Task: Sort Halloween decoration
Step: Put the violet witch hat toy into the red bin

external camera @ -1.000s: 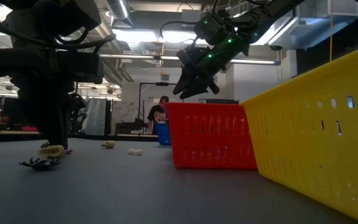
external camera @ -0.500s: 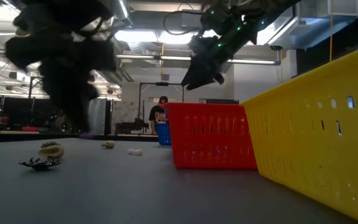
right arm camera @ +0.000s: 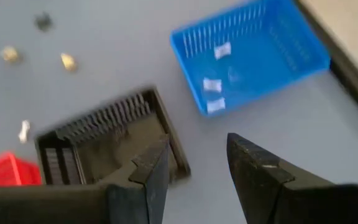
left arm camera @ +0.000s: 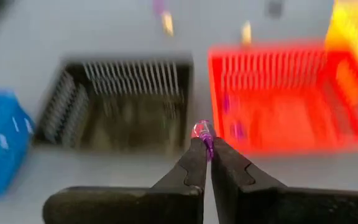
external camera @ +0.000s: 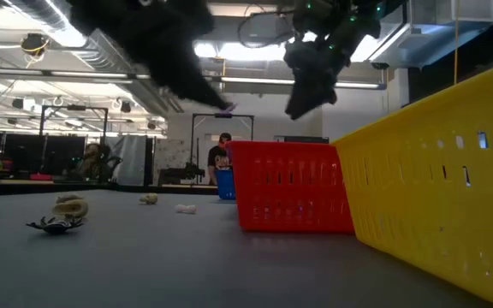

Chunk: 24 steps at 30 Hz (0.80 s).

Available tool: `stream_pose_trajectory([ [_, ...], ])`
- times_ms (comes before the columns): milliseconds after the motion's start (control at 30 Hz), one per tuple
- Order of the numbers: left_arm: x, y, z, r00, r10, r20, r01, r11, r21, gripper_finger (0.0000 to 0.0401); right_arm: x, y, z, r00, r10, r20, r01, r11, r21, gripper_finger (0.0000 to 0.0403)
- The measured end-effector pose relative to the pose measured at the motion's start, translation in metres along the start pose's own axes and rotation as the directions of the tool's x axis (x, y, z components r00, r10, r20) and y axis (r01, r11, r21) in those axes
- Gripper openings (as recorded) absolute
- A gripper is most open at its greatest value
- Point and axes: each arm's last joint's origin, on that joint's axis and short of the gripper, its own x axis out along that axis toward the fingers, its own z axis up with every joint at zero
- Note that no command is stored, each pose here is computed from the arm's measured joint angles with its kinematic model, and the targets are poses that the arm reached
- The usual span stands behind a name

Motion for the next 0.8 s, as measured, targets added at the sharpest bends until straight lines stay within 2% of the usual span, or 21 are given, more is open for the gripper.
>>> stream_pose_trajectory([
  [167, 0.006, 0.0, 0.017, 0.982, -0.014, 0.188, 0.02, 0.999, -0.029, 0.0001, 0.0, 0.004, -0.011, 0.994, -0.011, -0.111, 0.009, 1.0, -0.01, 0.0159],
  [300, 0.018, -0.01, 0.018, 0.965, -0.065, 0.253, 0.071, 0.997, -0.016, 0.0001, -0.002, 0.019, -0.017, 0.989, -0.03, -0.142, 0.019, 0.997, -0.075, 0.0159],
  [533, 0.048, -0.027, 0.003, 0.961, -0.141, 0.239, 0.142, 0.99, 0.013, 0.0001, -0.004, 0.049, -0.032, 0.97, -0.013, -0.244, -0.035, 0.981, -0.191, 0.0159],
  [667, 0.059, -0.029, -0.005, 0.965, -0.146, 0.216, 0.162, 0.985, -0.058, 0.0001, -0.006, 0.064, -0.041, 0.954, -0.012, -0.301, -0.062, 0.97, -0.235, 0.0159],
  [800, 0.064, -0.03, -0.011, 0.973, -0.147, 0.18, 0.165, 0.982, -0.089, 0.0005, -0.009, 0.076, -0.051, 0.935, -0.062, -0.349, -0.046, 0.955, -0.294, 0.0159],
])
